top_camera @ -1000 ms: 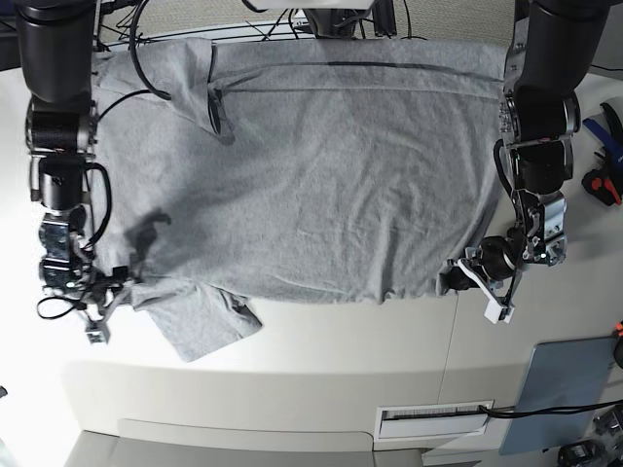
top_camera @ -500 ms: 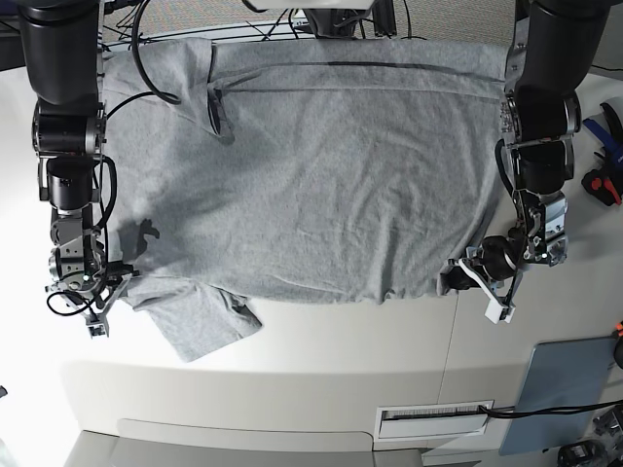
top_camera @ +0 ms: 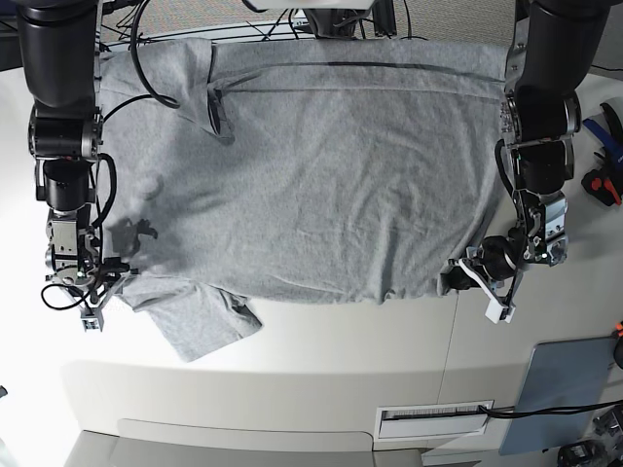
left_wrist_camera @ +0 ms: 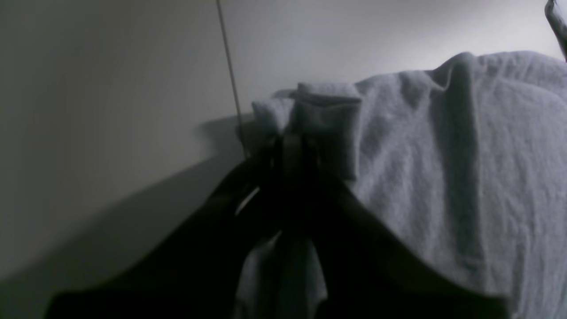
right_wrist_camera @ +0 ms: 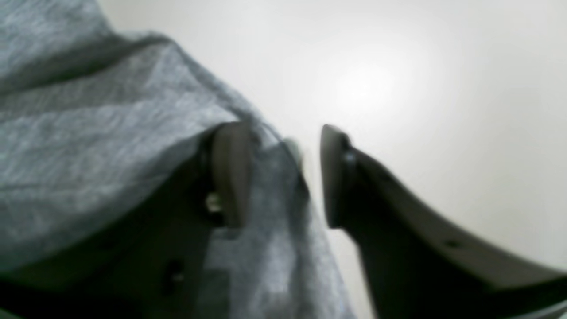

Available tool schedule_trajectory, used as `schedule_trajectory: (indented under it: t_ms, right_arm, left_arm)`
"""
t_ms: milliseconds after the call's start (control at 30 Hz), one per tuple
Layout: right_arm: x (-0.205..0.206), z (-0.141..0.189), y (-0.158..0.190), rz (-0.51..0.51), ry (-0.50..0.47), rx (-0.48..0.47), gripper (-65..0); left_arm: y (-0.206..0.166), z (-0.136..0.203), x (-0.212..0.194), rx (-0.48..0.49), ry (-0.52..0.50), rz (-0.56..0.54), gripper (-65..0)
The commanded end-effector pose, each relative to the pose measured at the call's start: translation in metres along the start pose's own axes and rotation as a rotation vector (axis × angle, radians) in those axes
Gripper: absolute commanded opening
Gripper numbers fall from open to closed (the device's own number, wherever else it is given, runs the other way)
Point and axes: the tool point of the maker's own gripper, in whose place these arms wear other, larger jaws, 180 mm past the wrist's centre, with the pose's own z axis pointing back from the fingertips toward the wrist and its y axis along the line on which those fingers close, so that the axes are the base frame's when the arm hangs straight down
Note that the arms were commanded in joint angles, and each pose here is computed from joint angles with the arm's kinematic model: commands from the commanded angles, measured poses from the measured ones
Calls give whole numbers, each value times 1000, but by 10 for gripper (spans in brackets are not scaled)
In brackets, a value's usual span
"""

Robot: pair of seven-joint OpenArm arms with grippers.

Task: Fold the T-shirt properly
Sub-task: 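Close both grippers on the two hem corners of the grey shirt, then lift the hem with both grippers and fold it over onto the collar edge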

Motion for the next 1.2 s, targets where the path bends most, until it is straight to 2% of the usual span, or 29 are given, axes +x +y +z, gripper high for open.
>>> schedule_trajectory:
  t_ms: [0, 133, 233, 433, 533, 733, 867, 1167]
  right_arm:
    - [2, 3, -12, -1, 22, -32, -494]
    - [-11, 2, -19, 19, 49, -80, -604]
    - [-18, 0, -22, 66, 42, -106, -650]
    - [1, 6, -35, 75, -49, -196, -650]
    - [19, 17, -36, 82, -107, -237, -650]
    - [46, 46, -34, 143, -217, -322, -650]
    - [54, 64, -35, 154, -256, -362, -650]
    - [47, 99, -45, 226, -276, -410, -650]
  left_arm:
    - [4, 6, 19, 10, -27, -21, -650]
    - [4, 6, 19, 10, -28, -21, -650]
    - [4, 6, 20, 10, -34, -21, -650]
    - [6, 7, 26, 14, -64, -20, -650]
    - [17, 10, 33, 73, -85, -4, -650]
    - [25, 27, 57, 99, -121, -66, -650]
    - [24, 41, 64, 83, -138, -58, -650]
    - [23, 65, 38, 91, -146, -126, -650]
